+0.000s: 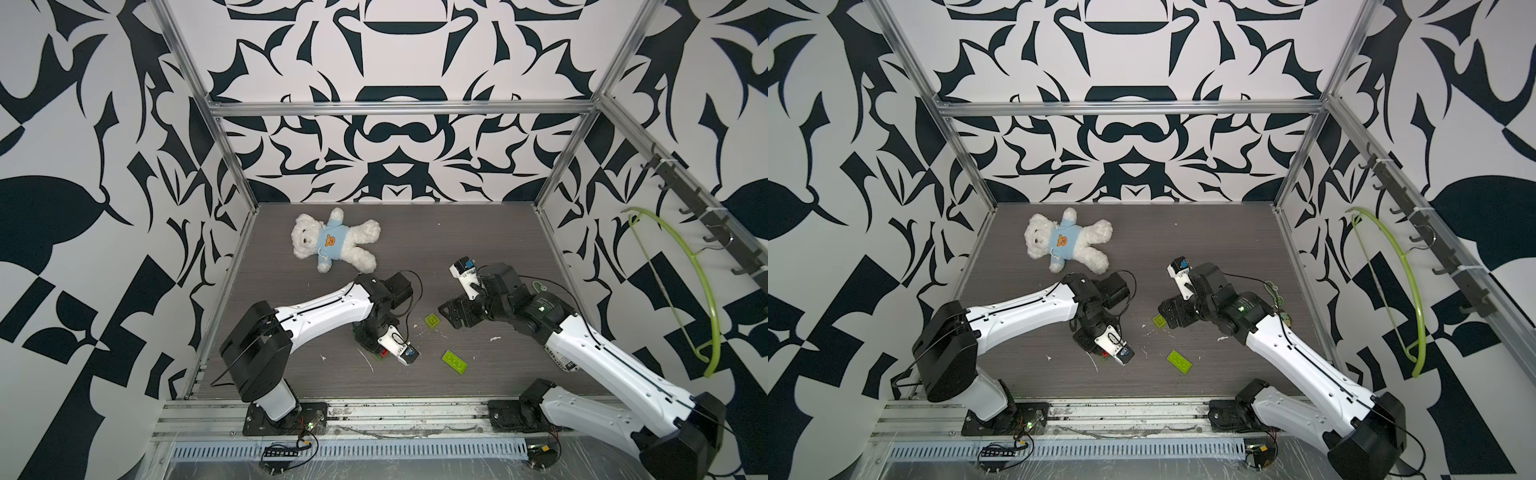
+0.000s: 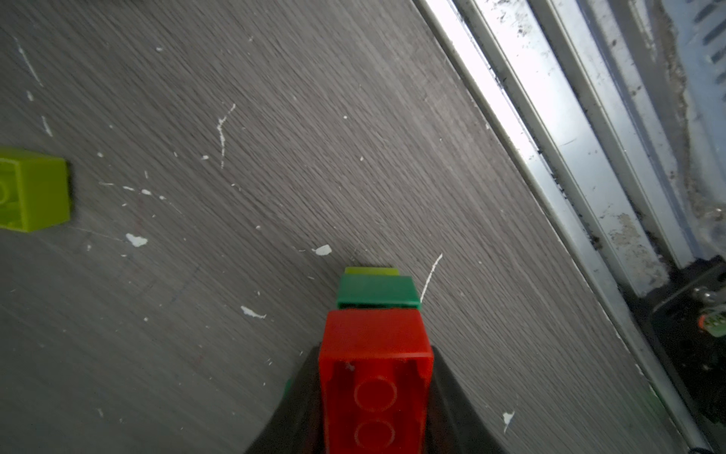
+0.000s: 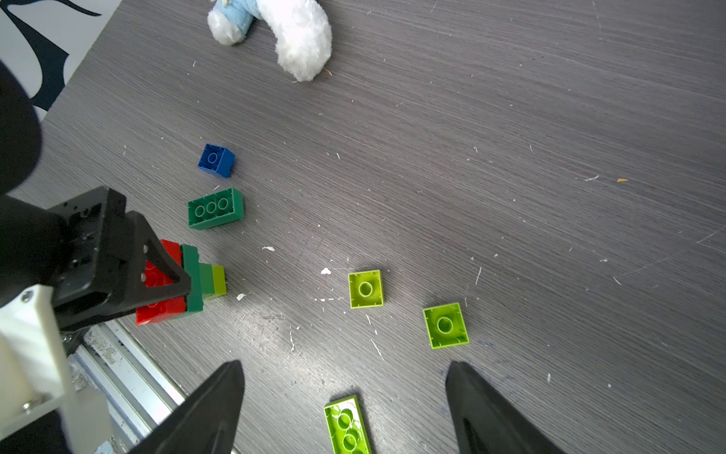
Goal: Assemble a carrot with lego
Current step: Assemble the lego brick with the lego brick.
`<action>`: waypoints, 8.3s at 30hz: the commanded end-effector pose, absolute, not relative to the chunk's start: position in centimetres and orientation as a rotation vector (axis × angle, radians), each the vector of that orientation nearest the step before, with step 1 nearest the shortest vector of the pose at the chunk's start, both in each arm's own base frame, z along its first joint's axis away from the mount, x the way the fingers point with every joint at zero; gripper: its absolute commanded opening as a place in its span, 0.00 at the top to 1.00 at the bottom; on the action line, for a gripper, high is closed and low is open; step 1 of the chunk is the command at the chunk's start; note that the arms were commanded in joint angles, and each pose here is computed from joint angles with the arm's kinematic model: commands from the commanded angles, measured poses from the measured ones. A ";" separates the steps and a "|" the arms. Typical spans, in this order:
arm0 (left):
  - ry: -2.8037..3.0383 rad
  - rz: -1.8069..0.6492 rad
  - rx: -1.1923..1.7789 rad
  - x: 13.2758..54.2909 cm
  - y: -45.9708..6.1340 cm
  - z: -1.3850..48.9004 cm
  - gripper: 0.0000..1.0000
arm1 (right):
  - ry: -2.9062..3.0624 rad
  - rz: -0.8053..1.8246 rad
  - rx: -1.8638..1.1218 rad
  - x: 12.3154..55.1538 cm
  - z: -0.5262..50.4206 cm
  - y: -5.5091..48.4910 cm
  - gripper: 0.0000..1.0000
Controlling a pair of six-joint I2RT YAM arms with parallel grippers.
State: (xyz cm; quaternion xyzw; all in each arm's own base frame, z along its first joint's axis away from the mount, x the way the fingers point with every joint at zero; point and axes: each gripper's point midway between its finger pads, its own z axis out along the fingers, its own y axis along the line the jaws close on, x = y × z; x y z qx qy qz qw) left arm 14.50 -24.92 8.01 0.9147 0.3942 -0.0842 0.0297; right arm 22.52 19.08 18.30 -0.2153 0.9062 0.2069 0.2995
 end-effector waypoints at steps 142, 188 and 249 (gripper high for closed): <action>1.510 -0.233 2.699 15.9 -25.7 8.6 1.00 | 2.429 0.614 -0.565 22.4 17.1 19.9 0.14; 1.488 -0.148 2.764 16.3 -24.3 7.1 1.00 | 2.439 0.644 -0.563 22.4 16.7 20.3 0.14; 1.498 -0.190 2.903 14.0 -23.1 2.3 1.00 | 2.463 0.648 -0.564 22.3 15.6 20.5 0.14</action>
